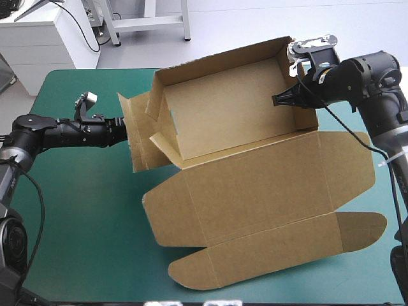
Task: Fold the box
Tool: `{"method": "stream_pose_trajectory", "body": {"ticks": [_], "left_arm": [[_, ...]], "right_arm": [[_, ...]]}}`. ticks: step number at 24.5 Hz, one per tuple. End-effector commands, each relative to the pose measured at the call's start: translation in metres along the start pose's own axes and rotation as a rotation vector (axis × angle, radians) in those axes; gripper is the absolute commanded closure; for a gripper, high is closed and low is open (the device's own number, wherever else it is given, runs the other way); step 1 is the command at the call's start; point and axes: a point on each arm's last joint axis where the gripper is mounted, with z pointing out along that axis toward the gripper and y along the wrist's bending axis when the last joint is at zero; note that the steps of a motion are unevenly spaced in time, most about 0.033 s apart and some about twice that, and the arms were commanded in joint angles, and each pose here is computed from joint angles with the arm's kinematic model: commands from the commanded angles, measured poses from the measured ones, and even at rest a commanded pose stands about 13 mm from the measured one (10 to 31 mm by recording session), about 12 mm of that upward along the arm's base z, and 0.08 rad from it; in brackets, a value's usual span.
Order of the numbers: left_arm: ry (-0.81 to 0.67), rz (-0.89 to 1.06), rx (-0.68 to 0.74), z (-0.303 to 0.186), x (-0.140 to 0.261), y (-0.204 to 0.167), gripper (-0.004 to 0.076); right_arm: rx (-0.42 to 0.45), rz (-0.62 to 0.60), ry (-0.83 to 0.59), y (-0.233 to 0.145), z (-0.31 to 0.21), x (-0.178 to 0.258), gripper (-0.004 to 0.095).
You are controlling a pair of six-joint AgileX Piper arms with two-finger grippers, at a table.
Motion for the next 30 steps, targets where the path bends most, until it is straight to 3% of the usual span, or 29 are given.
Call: {"method": "stream_pose_trajectory", "body": {"ticks": [1,6,21,23,28,30], "left_arm": [[-0.073,0.050,0.170,-0.014,-0.004,-0.047,0.0732],[-0.062,0.080,0.271,-0.012,0.000,-0.069,0.0732],[-0.097,0.115,0.364,-0.026,0.005,-0.097,0.0720],[-0.088,0.114,0.398,-0.027,0.006,-0.099,0.0647],[-0.129,0.121,0.454,-0.031,0.003,-0.106,0.0246],[-0.128,0.117,0.454,-0.031,0.003,-0.106,0.0214]], "right_arm": [[0.000,0.022,-0.123,-0.001,-0.016,-0.011,0.0914],[0.000,0.029,-0.103,-0.001,-0.003,-0.012,0.0914],[0.012,0.046,-0.117,-0.002,-0.001,-0.014,0.0914],[0.012,0.046,-0.112,-0.002,-0.001,-0.014,0.0914],[0.012,0.046,-0.111,-0.002,-0.001,-0.013,0.0914],[0.012,0.046,-0.111,-0.002,-0.001,-0.013,0.0914]]}}
